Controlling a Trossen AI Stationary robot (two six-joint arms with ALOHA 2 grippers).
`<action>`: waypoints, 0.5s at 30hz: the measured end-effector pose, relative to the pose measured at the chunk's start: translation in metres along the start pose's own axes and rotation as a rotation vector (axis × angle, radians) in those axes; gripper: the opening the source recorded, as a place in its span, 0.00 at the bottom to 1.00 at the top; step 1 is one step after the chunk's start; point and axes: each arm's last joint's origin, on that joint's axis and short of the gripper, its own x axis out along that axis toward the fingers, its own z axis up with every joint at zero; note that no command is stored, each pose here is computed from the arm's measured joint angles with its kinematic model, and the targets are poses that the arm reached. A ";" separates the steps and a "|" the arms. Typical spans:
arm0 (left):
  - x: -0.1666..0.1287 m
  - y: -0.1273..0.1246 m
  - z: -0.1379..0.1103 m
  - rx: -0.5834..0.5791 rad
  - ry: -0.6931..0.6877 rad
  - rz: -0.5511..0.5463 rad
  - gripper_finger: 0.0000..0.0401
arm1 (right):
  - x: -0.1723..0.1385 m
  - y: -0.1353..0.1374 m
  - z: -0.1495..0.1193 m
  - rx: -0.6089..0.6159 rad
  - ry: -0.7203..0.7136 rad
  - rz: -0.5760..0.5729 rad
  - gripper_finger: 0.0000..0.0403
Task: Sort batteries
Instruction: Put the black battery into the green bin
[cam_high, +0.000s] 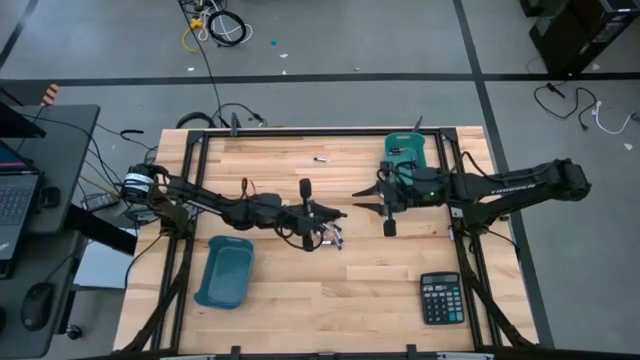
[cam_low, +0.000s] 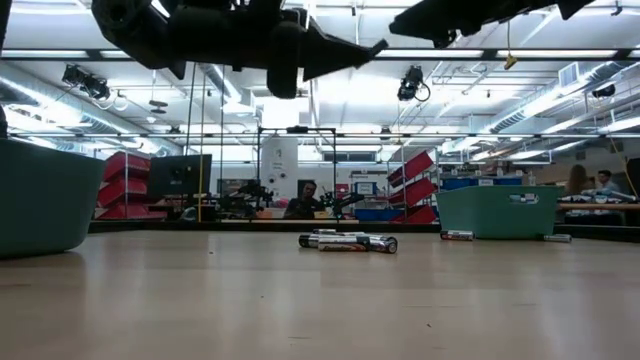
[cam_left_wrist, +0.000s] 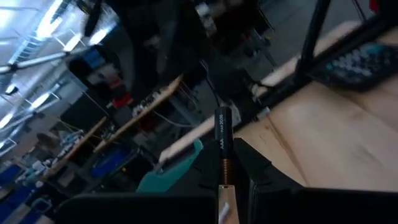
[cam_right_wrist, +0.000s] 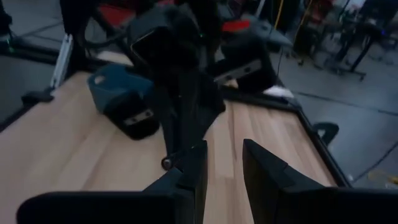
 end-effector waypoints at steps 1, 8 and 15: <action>0.000 0.001 0.001 -0.006 -0.012 0.010 0.03 | 0.000 0.001 0.000 -0.006 -0.009 0.011 0.22; -0.001 0.005 0.009 -0.026 -0.088 0.049 0.03 | 0.000 0.012 -0.004 -0.097 -0.154 0.062 0.23; -0.001 0.005 0.009 -0.051 -0.105 0.032 0.03 | -0.004 0.025 -0.022 -0.234 -0.325 0.046 0.26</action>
